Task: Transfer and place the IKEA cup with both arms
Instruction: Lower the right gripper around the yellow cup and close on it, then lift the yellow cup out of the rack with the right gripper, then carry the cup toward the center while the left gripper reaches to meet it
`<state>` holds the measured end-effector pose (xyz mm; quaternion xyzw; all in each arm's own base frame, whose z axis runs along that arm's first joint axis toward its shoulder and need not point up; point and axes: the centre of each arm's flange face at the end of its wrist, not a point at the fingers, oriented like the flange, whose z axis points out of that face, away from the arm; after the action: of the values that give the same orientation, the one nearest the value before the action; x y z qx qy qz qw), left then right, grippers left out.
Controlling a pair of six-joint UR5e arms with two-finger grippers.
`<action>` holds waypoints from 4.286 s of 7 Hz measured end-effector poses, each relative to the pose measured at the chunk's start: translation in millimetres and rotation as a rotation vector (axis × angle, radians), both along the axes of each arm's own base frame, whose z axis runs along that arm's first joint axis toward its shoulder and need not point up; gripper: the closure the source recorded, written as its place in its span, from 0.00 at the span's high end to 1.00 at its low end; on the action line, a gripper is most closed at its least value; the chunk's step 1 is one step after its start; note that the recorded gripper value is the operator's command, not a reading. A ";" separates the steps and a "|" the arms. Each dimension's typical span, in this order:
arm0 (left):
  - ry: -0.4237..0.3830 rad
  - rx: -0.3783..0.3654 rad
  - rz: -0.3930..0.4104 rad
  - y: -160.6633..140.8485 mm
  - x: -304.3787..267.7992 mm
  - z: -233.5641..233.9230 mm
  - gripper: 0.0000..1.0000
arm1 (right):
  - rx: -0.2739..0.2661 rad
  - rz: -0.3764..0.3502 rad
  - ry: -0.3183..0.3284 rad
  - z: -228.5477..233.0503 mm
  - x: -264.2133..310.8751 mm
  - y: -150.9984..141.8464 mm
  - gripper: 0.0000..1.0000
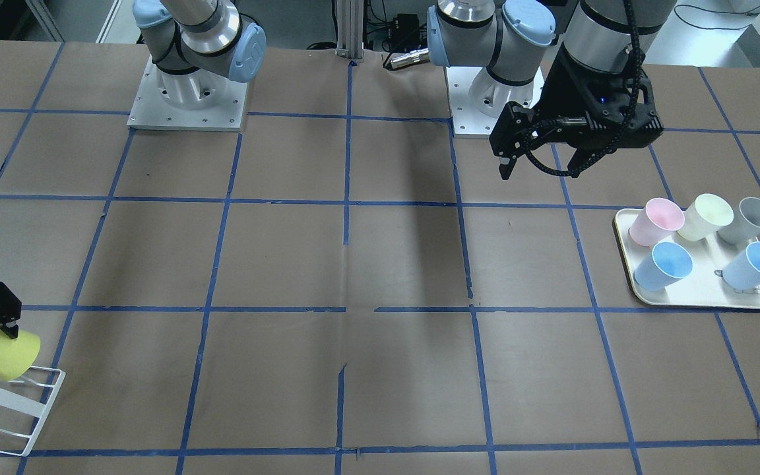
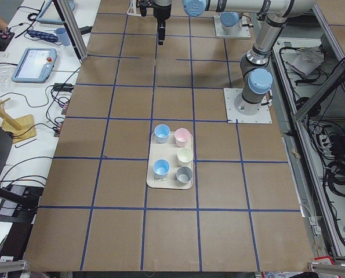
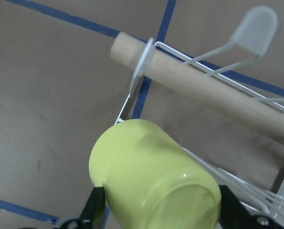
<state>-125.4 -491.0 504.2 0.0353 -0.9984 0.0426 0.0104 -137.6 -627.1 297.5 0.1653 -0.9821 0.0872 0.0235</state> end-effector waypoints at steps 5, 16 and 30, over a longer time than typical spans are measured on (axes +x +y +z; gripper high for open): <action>0.000 -0.001 0.000 0.4 0.0 0.6 1.00 | 0.025 -0.004 -0.001 0.1 0.1 2.7 0.15; 0.024 0.002 -0.003 -1.0 2.5 -0.5 1.00 | 0.173 -0.009 0.039 114.1 -4.2 16.9 0.00; 1.222 0.036 0.080 -8.3 -15.3 -52.0 1.00 | 0.490 -0.052 -1.288 159.9 225.8 67.9 0.00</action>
<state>-140.7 -499.3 452.2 0.0911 -0.8103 -0.0020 0.5789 88.2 -559.2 457.4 0.0573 -0.7954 -0.0570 -0.6007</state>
